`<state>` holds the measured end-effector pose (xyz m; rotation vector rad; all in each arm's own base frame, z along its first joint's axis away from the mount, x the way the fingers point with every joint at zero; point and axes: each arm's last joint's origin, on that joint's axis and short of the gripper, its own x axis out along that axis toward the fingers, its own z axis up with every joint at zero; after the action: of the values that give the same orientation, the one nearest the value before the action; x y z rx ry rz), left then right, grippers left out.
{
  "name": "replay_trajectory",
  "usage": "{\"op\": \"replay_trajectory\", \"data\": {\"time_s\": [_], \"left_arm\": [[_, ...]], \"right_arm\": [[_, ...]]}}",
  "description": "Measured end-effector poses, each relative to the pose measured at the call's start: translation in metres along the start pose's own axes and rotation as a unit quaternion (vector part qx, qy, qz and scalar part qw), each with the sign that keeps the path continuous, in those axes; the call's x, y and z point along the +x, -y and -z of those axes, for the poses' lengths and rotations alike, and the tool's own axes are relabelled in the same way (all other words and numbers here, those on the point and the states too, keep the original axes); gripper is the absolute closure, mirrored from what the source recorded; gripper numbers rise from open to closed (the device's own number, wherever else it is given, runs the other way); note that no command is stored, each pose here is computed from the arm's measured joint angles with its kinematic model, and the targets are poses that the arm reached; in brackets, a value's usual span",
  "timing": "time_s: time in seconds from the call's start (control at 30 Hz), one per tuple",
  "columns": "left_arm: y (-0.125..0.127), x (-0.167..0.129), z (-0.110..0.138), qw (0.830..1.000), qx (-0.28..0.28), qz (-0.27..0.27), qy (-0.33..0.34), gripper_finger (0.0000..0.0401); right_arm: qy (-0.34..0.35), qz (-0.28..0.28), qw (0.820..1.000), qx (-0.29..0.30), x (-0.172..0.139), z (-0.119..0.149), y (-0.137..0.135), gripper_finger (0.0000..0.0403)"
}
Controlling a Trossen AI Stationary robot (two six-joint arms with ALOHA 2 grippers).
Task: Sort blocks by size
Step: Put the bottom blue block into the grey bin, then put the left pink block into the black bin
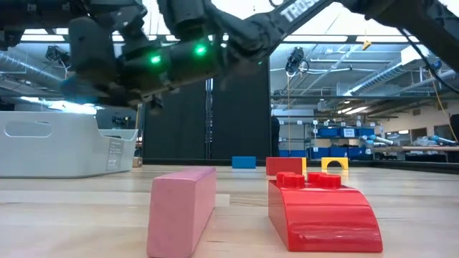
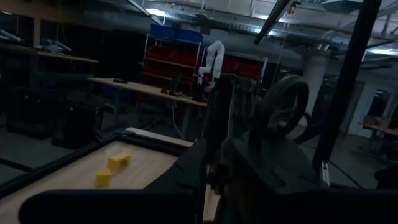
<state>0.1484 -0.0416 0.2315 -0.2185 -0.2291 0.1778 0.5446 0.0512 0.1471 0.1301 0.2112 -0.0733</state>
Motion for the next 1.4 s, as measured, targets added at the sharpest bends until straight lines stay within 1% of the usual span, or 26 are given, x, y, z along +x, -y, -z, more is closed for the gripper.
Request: {"op": "replay_trajectory", "data": {"time_s": [0.1,0.2,0.27,0.37,0.47,0.53,0.67,0.77,0.87,0.93,1.0,1.13,1.27,1.4], "left_arm": [[-0.001,-0.003,0.000,1.000,-0.001,-0.002,0.003,0.0325],[-0.002,-0.006,0.000,1.000,-0.004,-0.001,0.007,0.0325],[-0.003,-0.009,0.001,1.000,-0.005,0.003,0.006,0.0325],[-0.003,-0.013,0.001,1.000,-0.011,0.010,0.010,0.0325],[-0.004,-0.016,0.002,1.000,-0.011,0.013,0.003,0.0325],[-0.004,-0.016,0.005,1.000,-0.007,0.011,-0.017,0.0325],[-0.004,-0.009,0.010,0.996,0.005,-0.015,-0.090,0.0325],[-0.001,0.000,0.011,0.989,0.016,-0.036,-0.143,0.0320],[0.009,0.014,0.012,0.982,0.032,-0.034,-0.183,0.0307],[0.019,0.023,0.016,0.973,0.049,-0.016,-0.224,0.0294],[0.030,0.029,0.023,0.960,0.060,0.000,-0.273,0.0279],[0.056,0.034,0.038,0.924,0.059,0.026,-0.378,0.0249],[0.088,0.035,0.049,0.885,0.057,0.046,-0.460,0.0228],[0.119,0.035,0.059,0.856,0.060,0.062,-0.510,0.0219]], "right_arm": [[0.002,-0.001,1.000,0.008,0.006,0.002,0.006,0.0170],[0.011,0.001,1.000,0.004,0.003,0.005,0.011,0.0134],[0.031,0.001,0.999,0.004,-0.004,0.006,0.012,0.0122],[0.074,0.026,0.997,0.002,-0.025,0.010,0.017,0.0123],[0.111,0.043,0.993,0.009,-0.061,0.015,0.025,0.0131],[0.117,0.060,0.991,0.010,-0.088,0.018,0.030,0.0137],[0.124,0.088,0.988,0.008,-0.145,0.006,0.036,0.0145],[0.129,0.102,0.986,-0.012,-0.187,-0.004,0.034,0.0146],[0.150,0.123,0.980,-0.032,-0.228,-0.017,0.032,0.0146],[0.163,0.143,0.975,-0.042,-0.254,-0.021,0.034,0.0146],[0.169,0.159,0.972,-0.048,-0.277,-0.023,0.035,0.0147],[0.190,0.174,0.965,-0.042,-0.314,-0.023,0.038,0.0147],[0.200,0.180,0.962,-0.038,-0.336,-0.018,0.039,0.0147],[0.212,0.179,0.960,-0.037,-0.344,-0.021,0.038,0.0147]]}}
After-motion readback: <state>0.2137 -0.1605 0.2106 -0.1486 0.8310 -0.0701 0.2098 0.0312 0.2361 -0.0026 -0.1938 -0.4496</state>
